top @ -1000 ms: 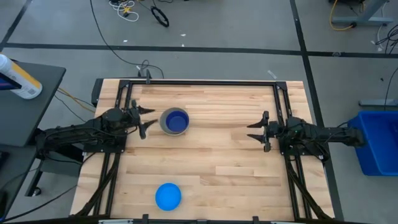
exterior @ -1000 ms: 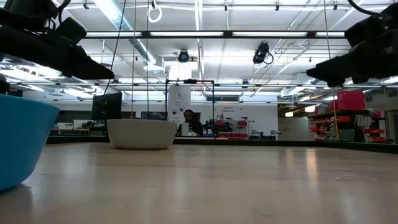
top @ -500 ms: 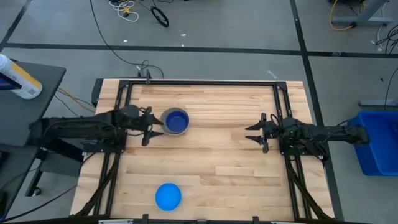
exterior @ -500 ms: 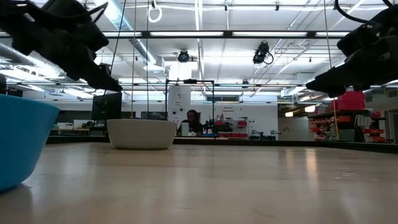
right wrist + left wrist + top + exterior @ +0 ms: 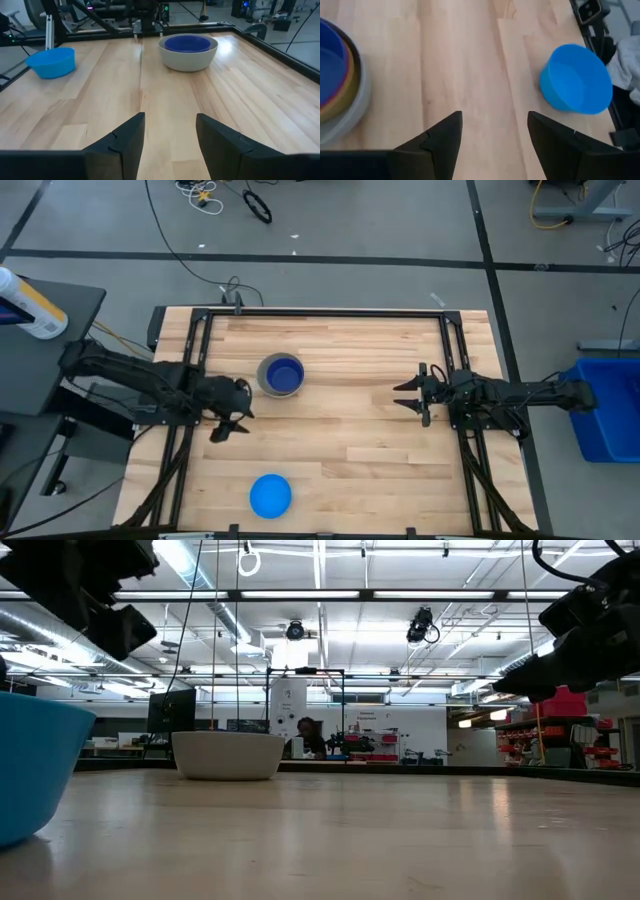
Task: Nest bowls inside each other
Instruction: Stack the light blue bowl on the dark blue bowl
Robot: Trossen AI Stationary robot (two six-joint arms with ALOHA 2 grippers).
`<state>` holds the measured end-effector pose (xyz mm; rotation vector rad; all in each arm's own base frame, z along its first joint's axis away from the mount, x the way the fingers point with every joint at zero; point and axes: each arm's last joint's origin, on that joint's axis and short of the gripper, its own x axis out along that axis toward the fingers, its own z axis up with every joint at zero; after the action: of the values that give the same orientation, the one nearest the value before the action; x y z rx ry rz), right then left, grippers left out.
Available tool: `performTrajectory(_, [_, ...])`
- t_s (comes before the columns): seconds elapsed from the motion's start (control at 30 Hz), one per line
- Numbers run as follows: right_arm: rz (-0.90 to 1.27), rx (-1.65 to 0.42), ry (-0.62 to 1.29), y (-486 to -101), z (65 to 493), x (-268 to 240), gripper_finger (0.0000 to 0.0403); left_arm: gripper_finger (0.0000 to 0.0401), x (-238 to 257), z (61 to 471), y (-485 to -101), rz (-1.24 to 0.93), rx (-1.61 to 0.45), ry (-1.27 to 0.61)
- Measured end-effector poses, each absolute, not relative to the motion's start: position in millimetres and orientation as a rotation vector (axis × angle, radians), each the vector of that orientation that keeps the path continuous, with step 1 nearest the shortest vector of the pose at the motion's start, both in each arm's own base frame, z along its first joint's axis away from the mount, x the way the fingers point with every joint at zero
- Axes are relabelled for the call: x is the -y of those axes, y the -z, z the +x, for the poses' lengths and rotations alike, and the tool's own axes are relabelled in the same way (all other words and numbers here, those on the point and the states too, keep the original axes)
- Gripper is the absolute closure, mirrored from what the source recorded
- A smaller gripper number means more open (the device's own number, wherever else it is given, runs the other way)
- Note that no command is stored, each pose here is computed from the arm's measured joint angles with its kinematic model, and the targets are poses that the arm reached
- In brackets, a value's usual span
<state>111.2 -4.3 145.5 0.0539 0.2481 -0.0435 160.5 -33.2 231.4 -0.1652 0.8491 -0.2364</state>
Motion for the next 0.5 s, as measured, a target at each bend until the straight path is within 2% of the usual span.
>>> performTrajectory(0.2, [0.086, -0.249, 0.047, -145, 111, 4, 0.0212, 0.0169, 56, 165, -227, -0.181, -0.793, 0.272])
performTrajectory(0.5, [0.124, -0.249, 0.051, -145, 111, 4, 0.0211, 0.0156, 88, 192, -201, -0.243, -0.872, 0.349])
